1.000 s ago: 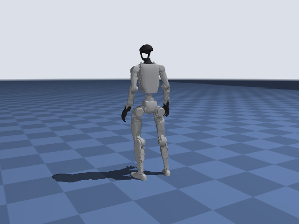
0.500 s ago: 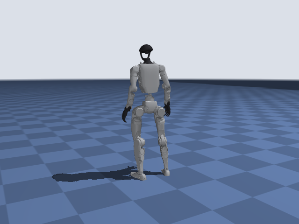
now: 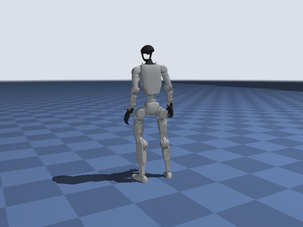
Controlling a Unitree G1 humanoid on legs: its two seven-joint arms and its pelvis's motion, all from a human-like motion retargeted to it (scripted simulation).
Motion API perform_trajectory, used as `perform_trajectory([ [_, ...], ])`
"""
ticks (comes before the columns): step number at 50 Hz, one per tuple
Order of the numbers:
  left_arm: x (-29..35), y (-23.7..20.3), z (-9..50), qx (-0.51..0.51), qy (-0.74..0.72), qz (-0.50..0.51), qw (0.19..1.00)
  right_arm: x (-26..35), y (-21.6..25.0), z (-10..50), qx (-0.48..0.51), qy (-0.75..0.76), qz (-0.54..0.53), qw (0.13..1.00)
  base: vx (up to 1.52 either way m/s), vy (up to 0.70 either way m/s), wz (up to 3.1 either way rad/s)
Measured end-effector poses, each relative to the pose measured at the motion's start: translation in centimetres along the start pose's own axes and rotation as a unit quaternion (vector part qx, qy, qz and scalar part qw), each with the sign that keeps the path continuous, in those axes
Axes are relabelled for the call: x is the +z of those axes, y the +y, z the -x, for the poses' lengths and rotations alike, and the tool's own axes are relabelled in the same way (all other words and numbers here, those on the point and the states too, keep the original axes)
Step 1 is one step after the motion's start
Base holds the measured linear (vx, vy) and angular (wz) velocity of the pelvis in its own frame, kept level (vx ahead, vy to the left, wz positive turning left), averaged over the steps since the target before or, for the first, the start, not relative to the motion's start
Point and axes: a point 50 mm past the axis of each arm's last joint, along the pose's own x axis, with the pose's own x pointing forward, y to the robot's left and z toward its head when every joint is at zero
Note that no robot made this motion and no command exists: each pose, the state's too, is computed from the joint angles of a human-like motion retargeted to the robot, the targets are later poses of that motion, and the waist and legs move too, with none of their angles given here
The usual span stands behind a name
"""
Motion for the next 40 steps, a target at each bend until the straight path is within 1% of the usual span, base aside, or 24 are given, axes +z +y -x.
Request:
perform_trajectory([
  [6,0.3,0.0,-0.1,-0.001,-0.004,-0.007,1.0,0.0,0.0,0.0,-0.001,0.001,-0.001,1.0,0.0,0.0,0.0],
  [10,1.0,0.3,-0.5,-0.013,-0.013,-0.05,0.999,-0.2,0.0,0.1,0.004,0.003,0.004,1.0,0.0,0.0,0.0],
  [14,3.5,1.3,-1.5,-0.02,-0.039,-0.091,0.995,-0.6,0.0,0.2,0.012,0.009,0.005,1.0,0.0,0.0,0.09],
  [18,9.2,3.4,-2.7,-0.019,-0.113,-0.092,0.989,-1.1,-0.1,0.3,0.017,0.021,-0.007,1.0,0.0,0.0,0.21],
  [21,16.3,5.8,-2.3,-0.016,-0.223,-0.104,0.969,-1.6,-0.1,0.4,0.024,0.031,-0.013,0.999,0.0,-0.01,0.21],
  [23,22.1,7.5,-0.7,-0.005,-0.32,-0.13,0.939,-1.9,-0.1,0.6,0.029,0.036,-0.011,0.999,0.0,-0.01,0.19],
  [25,28.2,9.0,2.5,0.018,-0.429,-0.164,0.888,-2.1,-0.3,0.7,0.032,0.039,-0.006,0.999,0.0,0.0,0.0],
  [27,33.7,10.1,7.3,0.047,-0.543,-0.193,0.816,-2.2,-0.5,0.7,0.032,0.039,-0.001,0.999,0.0,0.0,0.0],
  [29,38.1,10.7,13.2,0.075,-0.648,-0.212,0.728,-2.1,-0.9,0.7,0.029,0.037,0.001,0.999,0.0,0.0,0.0],
  [31,40.8,10.8,19.5,0.096,-0.739,-0.218,0.631,-1.8,-1.4,0.6,0.024,0.034,0.0,0.999,0.0,0.0,0.0],
  [35,42.3,10.3,31.0,0.115,-0.869,-0.208,0.434,-1.2,-2.3,0.3,0.014,0.029,-0.008,0.999,0.0,0.0,0.0],
  [38,40.8,9.5,37.6,0.114,-0.929,-0.19,0.297,-0.7,-2.8,0.1,0.01,0.027,-0.013,1.0,0.0,0.0,0.0],
  [40,39.0,8.6,41.0,0.101,-0.957,-0.177,0.207,-0.5,-3.0,0.0,0.007,0.025,-0.014,1.0,0.0,0.0,0.0],
])
